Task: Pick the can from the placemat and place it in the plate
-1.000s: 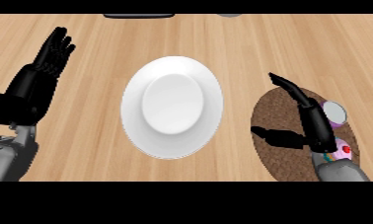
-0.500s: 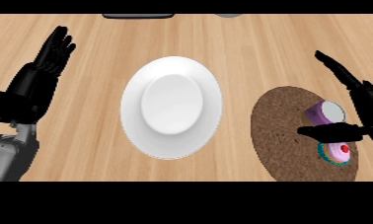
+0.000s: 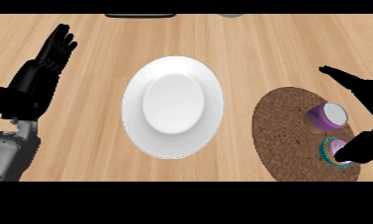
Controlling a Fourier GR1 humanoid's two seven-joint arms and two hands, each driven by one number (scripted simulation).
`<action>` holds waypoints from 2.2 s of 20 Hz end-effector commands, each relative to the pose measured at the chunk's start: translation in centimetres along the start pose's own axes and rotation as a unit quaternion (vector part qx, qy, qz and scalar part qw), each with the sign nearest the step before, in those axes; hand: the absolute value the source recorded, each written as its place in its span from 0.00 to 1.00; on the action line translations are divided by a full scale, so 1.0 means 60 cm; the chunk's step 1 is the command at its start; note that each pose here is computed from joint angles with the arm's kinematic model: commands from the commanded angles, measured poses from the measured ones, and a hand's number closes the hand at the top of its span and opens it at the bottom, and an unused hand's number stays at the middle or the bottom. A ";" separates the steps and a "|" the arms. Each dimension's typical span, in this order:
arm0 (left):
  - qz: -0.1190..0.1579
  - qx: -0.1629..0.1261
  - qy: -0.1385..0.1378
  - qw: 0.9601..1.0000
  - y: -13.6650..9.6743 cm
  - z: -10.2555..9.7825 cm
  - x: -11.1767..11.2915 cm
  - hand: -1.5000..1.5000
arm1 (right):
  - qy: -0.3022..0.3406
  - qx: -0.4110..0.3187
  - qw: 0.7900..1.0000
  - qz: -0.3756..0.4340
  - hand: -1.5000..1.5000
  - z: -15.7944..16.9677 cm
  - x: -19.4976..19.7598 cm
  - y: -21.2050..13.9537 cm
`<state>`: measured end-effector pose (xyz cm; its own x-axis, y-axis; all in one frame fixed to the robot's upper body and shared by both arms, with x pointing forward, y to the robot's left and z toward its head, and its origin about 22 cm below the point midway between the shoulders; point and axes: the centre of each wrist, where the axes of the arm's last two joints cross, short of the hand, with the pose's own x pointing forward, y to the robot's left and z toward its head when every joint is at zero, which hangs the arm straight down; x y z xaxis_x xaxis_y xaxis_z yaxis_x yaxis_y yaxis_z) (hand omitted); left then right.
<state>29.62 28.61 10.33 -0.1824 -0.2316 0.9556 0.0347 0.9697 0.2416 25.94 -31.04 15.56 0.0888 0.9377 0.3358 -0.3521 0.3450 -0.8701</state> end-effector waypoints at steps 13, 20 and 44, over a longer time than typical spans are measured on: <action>-0.004 0.005 -0.005 1.000 0.020 -0.009 0.005 0.50 | 0.134 0.052 0.985 0.093 0.00 -0.070 -0.003 0.034; 0.000 -0.002 0.002 1.000 -0.013 -0.002 -0.006 0.50 | 0.152 0.065 0.983 0.077 0.00 -0.096 -0.044 0.023; 0.001 0.002 0.009 1.000 -0.004 0.018 -0.041 0.50 | 0.090 -0.040 0.988 0.119 1.00 -0.136 -0.091 0.147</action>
<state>29.97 28.45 9.55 -0.1827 -0.2199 0.9583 0.0359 0.9725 0.2301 30.30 -32.89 3.26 0.2135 0.9750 0.0610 -0.3890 0.1421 -0.9102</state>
